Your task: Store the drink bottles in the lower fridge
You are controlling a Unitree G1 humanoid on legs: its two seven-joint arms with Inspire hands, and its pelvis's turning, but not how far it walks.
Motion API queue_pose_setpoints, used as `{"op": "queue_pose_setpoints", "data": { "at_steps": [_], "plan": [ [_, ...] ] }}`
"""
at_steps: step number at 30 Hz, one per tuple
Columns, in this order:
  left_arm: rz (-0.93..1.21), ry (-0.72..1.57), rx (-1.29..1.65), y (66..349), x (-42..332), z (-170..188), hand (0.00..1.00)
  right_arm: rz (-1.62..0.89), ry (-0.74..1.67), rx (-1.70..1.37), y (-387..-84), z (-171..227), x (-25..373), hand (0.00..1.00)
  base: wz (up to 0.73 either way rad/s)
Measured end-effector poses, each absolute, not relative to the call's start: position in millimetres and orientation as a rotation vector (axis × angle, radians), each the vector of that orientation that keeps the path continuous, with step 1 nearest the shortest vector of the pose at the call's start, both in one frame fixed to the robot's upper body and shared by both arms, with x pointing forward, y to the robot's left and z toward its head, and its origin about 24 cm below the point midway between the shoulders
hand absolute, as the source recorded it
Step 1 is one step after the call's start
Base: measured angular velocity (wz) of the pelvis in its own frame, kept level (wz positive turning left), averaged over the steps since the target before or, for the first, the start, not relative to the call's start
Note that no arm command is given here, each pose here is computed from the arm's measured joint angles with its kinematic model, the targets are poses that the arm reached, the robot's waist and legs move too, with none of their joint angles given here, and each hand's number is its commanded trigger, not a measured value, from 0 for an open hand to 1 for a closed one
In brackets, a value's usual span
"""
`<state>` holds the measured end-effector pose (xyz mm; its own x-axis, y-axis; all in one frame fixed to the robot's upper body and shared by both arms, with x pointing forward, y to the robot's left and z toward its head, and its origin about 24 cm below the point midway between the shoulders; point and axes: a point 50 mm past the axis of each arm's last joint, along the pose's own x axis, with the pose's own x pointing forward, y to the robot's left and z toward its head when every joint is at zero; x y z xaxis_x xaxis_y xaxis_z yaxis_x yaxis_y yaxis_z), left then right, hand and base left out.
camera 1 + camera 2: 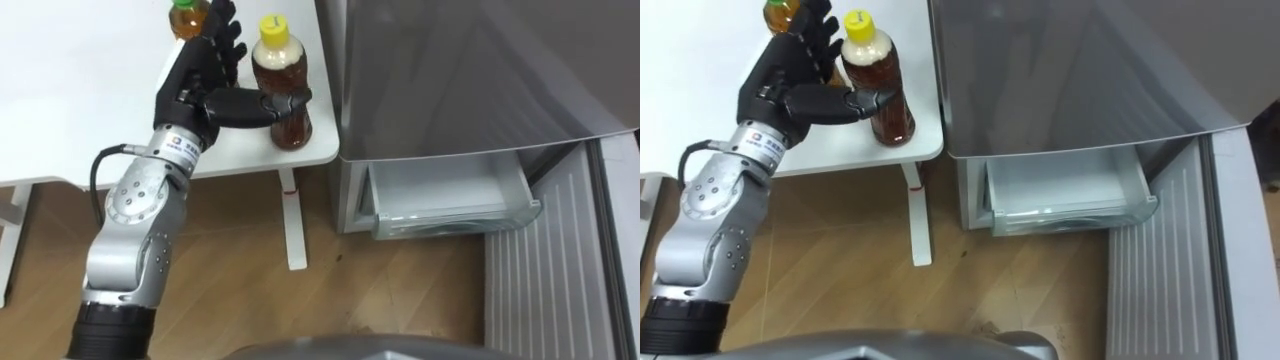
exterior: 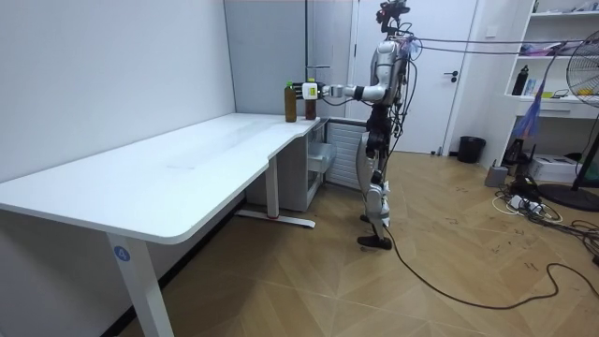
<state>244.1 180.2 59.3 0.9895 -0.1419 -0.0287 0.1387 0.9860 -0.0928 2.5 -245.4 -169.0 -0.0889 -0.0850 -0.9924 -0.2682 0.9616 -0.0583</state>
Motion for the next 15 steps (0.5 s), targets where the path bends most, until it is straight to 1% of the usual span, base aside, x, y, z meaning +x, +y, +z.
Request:
{"op": "queue_pose_setpoints", "data": {
  "at_steps": [15],
  "plan": [
    [-0.09, 0.035, -0.078, 183.5, 244.6, 59.4, 0.0, 0.194, 1.663, -0.307, -246.3, -168.6, 2.5, 0.0, -0.02]
  ]
}}
